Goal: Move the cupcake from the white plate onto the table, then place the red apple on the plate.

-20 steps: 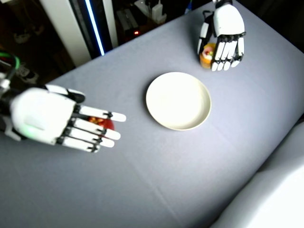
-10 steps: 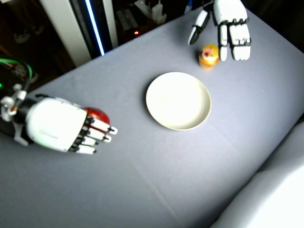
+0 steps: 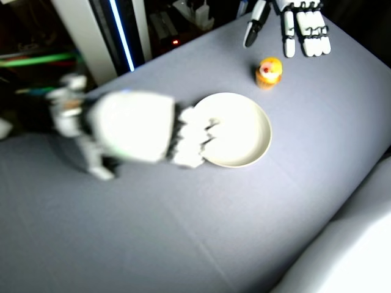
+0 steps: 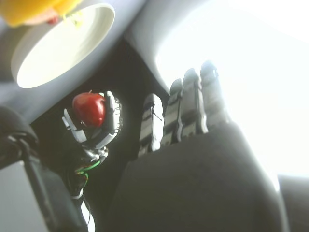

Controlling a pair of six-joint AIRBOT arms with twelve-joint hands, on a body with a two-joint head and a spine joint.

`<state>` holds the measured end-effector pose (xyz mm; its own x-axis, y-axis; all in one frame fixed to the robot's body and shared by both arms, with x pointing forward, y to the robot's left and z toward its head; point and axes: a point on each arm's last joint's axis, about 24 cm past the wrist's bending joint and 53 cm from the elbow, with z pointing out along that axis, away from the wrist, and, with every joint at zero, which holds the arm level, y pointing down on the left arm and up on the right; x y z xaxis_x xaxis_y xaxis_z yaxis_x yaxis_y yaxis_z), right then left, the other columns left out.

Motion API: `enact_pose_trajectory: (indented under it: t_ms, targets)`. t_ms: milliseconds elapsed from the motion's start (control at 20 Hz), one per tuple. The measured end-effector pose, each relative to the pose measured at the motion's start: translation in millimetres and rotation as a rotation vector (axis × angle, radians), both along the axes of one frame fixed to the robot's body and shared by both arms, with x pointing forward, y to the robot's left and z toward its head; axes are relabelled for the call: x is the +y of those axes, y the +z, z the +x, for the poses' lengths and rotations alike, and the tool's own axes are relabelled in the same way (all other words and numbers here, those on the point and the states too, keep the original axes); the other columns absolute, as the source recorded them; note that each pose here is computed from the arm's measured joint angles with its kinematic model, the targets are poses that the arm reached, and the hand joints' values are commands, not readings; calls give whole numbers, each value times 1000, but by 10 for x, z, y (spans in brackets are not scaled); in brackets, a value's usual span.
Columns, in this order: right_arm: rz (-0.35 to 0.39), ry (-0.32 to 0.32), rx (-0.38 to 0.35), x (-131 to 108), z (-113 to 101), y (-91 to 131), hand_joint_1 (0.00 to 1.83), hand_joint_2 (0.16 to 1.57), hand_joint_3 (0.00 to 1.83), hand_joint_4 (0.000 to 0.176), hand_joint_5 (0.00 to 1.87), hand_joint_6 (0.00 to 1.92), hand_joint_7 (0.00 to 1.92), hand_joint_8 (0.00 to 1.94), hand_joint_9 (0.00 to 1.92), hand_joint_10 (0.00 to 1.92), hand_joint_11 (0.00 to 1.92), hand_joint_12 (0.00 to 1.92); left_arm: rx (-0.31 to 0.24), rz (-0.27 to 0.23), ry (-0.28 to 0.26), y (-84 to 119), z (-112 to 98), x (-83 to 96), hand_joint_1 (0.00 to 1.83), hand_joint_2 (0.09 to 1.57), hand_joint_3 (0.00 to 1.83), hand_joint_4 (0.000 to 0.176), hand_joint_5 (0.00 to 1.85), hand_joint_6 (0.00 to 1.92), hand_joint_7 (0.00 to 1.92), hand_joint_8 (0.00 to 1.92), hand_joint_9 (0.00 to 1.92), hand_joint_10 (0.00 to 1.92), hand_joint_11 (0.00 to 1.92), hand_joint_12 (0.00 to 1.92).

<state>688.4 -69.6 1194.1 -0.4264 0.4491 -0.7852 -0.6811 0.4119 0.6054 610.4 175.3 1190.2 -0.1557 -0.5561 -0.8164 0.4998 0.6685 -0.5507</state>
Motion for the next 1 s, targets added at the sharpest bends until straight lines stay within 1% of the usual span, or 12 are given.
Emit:
enact_pose_trajectory:
  t_ms: [100,350,400,450,500,550,600,650,750,850,950,1000]
  targets:
    - [-45,15,32,231,80,-181,1261,1124,3,0,975,884,977,1147,970,1210,829,1393,-3,1,0,7,-2,5,744,794,0,176,2,1,0,0,0,0,0,0]
    - [-116,28,54,478,143,-371,1295,1056,0,0,1257,212,1094,1055,1055,1024,844,1420,2,4,-18,-5,13,-30,798,789,0,176,4,1,0,0,0,0,45,22]
    - [-131,27,52,476,150,-389,1289,1070,11,0,1115,449,1093,1049,1026,977,779,1428,7,-3,-16,-20,29,-39,802,781,0,176,0,0,0,0,0,0,45,23]
    - [-135,24,54,475,155,-397,1257,942,0,0,740,120,802,545,772,784,556,1312,14,-4,-17,-34,36,-47,840,783,0,176,0,0,0,0,0,0,23,14]
    - [-140,21,58,468,162,-412,1045,865,0,107,295,23,311,130,440,380,265,1230,18,-3,-21,-42,32,-57,857,800,2,176,0,0,0,0,0,0,32,19]
    - [-140,19,70,466,166,-429,884,759,0,173,11,0,19,4,234,61,10,1184,21,-9,-24,-40,30,-59,883,805,3,176,0,0,0,0,0,0,24,18]
    - [-138,19,72,466,167,-428,884,759,0,173,11,0,19,4,234,61,10,1184,21,-11,-24,-39,30,-58,883,805,3,176,0,0,0,0,0,0,24,18]
    - [-128,21,74,469,166,-410,864,785,0,175,1,0,3,0,75,86,1,763,23,-15,-23,-37,32,-55,877,802,2,176,0,0,0,0,0,0,28,20]
    - [-100,21,85,481,158,-371,869,805,0,176,0,0,0,0,2,2,0,553,19,-19,-21,-25,32,-49,835,797,0,176,0,0,0,0,0,0,47,31]
    - [-83,26,88,447,104,-310,881,795,0,176,0,0,0,0,0,0,0,932,18,-23,-16,-27,18,-26,819,795,0,176,0,0,0,0,0,0,51,36]
    - [-15,18,85,225,38,-139,746,820,0,176,0,0,0,0,0,0,0,110,16,-28,-10,-12,-6,0,786,775,0,176,0,0,0,0,0,0,75,50]
    - [40,3,73,3,9,11,612,821,1,176,0,0,0,0,0,0,0,21,0,-35,-4,37,-15,34,770,771,0,176,0,0,0,0,0,0,91,59]
